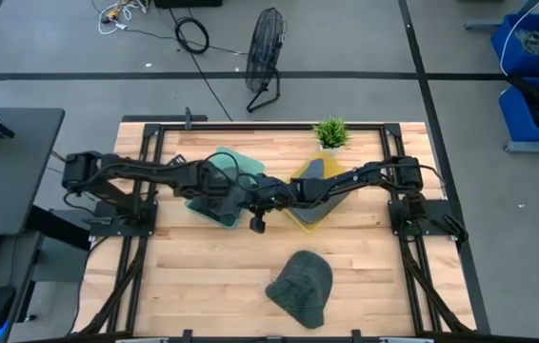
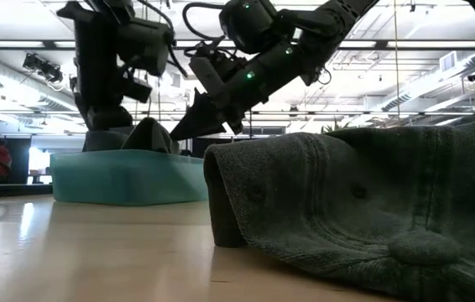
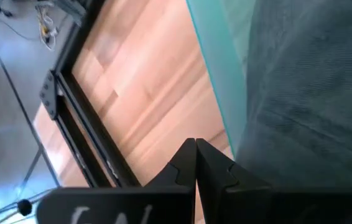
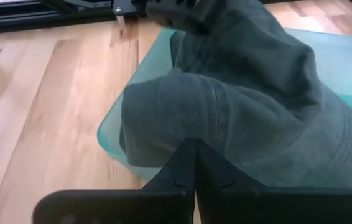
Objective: Pick & Place hat
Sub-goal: Put the top black cap into the blue basket
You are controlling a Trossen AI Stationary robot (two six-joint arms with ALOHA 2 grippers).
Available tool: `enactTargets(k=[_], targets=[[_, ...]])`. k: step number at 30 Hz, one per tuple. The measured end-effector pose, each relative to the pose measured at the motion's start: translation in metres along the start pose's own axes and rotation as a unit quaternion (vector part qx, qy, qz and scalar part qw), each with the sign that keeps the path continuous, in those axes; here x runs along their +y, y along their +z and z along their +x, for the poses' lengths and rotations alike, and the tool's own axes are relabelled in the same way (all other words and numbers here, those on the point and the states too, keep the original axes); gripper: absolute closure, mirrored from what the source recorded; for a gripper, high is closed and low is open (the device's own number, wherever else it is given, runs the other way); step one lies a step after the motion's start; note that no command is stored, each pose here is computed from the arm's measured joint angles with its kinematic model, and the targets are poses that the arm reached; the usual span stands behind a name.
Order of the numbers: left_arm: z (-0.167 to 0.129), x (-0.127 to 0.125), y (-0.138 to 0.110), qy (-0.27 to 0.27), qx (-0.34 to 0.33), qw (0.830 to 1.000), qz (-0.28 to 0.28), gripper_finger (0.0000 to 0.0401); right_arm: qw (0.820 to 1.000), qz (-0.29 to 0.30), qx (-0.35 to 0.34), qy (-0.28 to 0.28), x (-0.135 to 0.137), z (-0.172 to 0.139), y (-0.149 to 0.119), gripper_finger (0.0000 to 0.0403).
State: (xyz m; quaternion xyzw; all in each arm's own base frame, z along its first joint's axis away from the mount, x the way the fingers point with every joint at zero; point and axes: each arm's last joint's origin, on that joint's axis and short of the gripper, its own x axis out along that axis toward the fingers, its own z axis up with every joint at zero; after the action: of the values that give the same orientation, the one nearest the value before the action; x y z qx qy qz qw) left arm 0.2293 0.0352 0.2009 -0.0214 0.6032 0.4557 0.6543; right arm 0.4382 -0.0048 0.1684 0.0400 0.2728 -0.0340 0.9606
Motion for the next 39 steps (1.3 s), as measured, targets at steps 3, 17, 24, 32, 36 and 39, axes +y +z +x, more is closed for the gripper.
enactTargets(k=[3, 17, 24, 32, 36, 39], targets=[[0.004, -0.006, 0.004, -0.03, 0.008, 1.0, 0.004, 0.0398, 1.0, 0.002, 0.003, -0.001, -0.001, 0.001, -0.001, 0.0402], [0.008, -0.019, 0.022, -0.129, -0.027, 0.991, 0.011, 0.0398, 0.999, 0.011, 0.009, -0.033, -0.015, 0.013, -0.013, 0.0402], [0.019, -0.018, 0.022, -0.124, 0.011, 0.992, 0.014, 0.0398, 0.998, 0.018, 0.033, -0.055, -0.029, 0.013, -0.016, 0.0402], [0.019, -0.02, 0.017, -0.111, 0.033, 0.992, 0.041, 0.0398, 0.995, -0.002, 0.089, -0.046, -0.015, -0.018, -0.004, 0.04], [0.007, -0.018, 0.01, -0.115, 0.02, 0.992, 0.05, 0.0398, 0.996, -0.035, 0.078, -0.033, -0.003, -0.052, 0.02, 0.0399], [-0.004, -0.016, 0.005, -0.119, -0.003, 0.991, 0.056, 0.0392, 0.995, -0.063, 0.07, -0.023, 0.004, -0.085, 0.037, 0.0399]])
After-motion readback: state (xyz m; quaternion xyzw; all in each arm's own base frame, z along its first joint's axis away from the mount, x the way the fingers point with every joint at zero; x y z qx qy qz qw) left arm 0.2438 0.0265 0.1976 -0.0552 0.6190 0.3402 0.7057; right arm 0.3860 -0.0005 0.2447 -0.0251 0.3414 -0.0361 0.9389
